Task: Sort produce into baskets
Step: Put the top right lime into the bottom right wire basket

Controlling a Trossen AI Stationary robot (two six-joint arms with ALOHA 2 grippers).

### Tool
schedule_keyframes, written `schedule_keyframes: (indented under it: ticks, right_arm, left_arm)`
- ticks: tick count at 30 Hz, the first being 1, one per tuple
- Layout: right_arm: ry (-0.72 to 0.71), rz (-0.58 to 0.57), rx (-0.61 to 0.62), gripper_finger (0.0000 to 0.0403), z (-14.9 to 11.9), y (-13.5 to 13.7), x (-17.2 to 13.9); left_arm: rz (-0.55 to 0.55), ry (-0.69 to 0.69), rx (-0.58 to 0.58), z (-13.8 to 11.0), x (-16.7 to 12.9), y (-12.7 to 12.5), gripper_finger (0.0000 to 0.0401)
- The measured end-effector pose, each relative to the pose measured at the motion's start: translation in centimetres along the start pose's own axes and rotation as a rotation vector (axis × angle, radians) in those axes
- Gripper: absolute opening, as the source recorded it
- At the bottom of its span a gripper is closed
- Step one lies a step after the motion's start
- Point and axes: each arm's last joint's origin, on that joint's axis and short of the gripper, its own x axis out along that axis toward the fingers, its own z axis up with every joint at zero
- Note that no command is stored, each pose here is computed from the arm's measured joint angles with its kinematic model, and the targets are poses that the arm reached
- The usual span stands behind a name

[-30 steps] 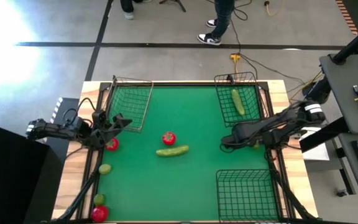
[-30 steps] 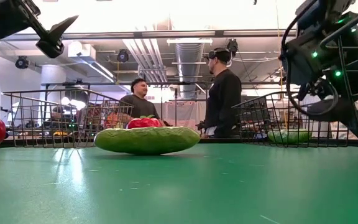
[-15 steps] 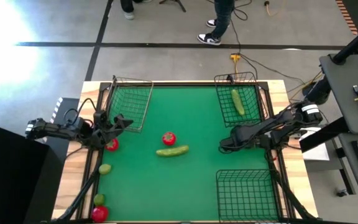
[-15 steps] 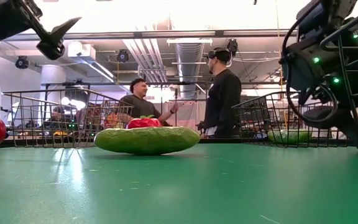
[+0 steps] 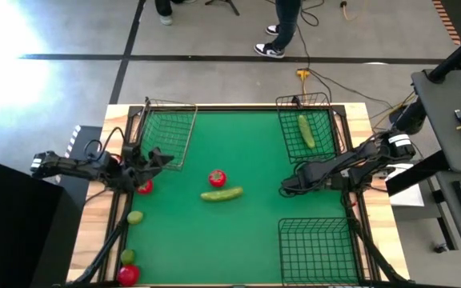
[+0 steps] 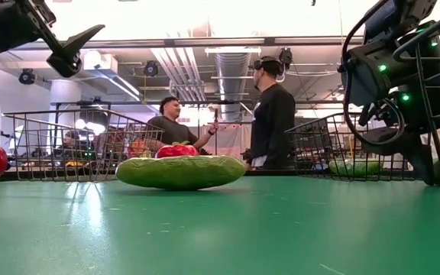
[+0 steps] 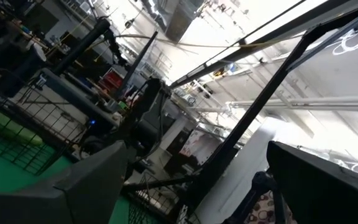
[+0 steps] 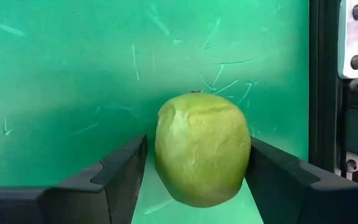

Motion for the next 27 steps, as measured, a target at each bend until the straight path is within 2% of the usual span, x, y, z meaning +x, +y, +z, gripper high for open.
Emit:
schedule_keyframes:
  ticks: [7, 13, 18, 23, 27]
  right_arm:
    - [-0.003, 0.012, 0.006, 0.0216, 0.0, 0.1, 0.1]
    - [-0.001, 0.027, 0.000, 0.0187, 0.0, 0.2, 0.1]
    - [0.001, 0.037, -0.011, 0.0190, -0.1, 0.3, 0.1]
    - [0.024, 0.112, -0.058, 0.0192, -0.2, 1.4, -1.2]
    - [0.033, 0.188, -0.111, 0.0187, -0.2, 2.5, -3.4]
  left_arm:
    - [-0.075, -0.092, 0.016, 0.9, -0.1, -0.7, 0.0366]
    - [-0.078, -0.088, 0.020, 0.9, -0.1, -0.7, 0.0366]
    - [-0.095, -0.075, 0.021, 0.8, -0.1, -0.8, 0.0366]
    - [-0.097, -0.073, 0.013, 0.8, -0.1, -0.8, 0.0366]
    - [-0.095, -0.064, 0.012, 0.8, 0.0, -0.7, 0.0366]
